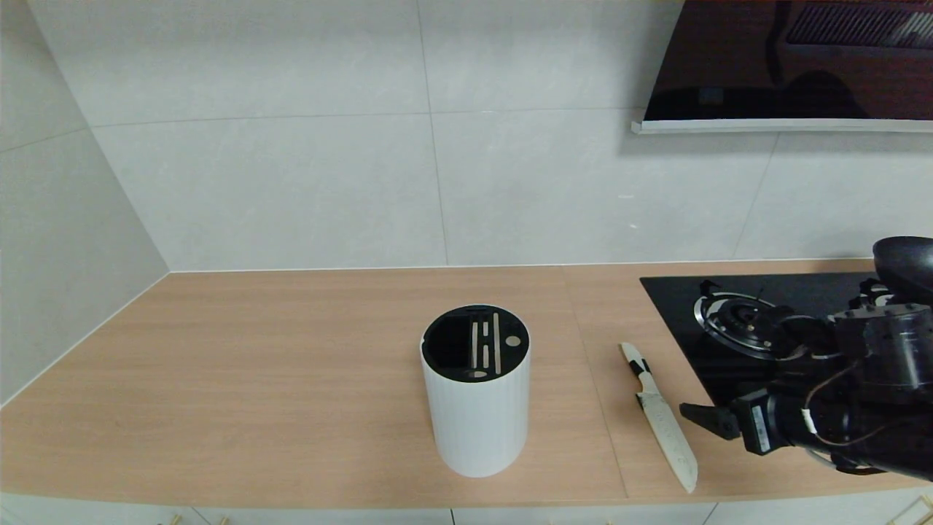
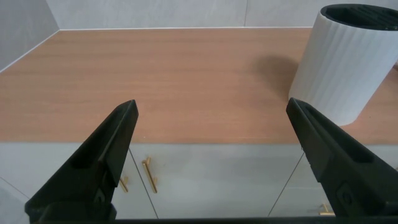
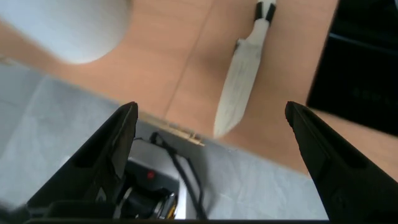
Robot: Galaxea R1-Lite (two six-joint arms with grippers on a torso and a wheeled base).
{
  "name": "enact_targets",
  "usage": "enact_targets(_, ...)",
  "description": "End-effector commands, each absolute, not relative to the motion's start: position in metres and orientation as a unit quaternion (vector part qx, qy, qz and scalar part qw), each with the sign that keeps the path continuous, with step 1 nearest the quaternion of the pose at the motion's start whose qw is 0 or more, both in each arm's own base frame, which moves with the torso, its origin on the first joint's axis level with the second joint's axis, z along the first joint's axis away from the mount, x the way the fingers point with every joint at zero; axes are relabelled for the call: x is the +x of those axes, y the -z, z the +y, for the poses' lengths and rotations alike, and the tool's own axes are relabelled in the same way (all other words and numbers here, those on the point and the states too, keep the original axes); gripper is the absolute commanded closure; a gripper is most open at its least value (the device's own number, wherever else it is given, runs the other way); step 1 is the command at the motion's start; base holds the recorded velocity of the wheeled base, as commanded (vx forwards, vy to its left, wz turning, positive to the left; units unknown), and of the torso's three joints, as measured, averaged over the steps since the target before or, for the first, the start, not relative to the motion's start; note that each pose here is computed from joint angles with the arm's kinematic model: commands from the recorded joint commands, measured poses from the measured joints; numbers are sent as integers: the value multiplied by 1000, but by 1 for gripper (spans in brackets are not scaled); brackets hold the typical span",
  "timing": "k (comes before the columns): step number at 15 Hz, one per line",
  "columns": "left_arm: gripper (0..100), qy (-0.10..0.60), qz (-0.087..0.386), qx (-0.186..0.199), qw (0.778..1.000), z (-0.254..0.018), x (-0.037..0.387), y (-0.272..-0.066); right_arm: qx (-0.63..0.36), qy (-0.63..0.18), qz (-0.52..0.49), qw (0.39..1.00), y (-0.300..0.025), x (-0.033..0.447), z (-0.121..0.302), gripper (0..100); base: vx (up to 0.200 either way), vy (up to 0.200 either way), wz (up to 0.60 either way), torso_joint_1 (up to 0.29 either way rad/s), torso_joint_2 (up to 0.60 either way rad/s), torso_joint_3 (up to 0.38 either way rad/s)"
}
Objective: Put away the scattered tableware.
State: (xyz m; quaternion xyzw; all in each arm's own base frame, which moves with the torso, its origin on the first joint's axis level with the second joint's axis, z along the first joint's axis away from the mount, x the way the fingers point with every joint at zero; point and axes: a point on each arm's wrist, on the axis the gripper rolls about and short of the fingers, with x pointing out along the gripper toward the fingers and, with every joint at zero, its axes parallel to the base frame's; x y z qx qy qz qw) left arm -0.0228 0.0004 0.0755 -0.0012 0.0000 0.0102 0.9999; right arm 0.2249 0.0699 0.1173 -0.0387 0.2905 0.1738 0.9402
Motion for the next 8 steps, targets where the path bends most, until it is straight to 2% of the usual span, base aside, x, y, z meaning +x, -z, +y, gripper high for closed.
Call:
enact_targets(1, 0, -11, 1, -2, 1000, 0, -23, -76, -53, -160, 321, 932, -78, 262, 85, 0, 0, 0, 0, 0, 0, 0)
enact_targets(8, 0, -11, 1, -2, 1000, 0, -23, -76, -63, -125, 323, 936, -36, 301, 96, 0, 0, 0, 0, 0, 0, 0)
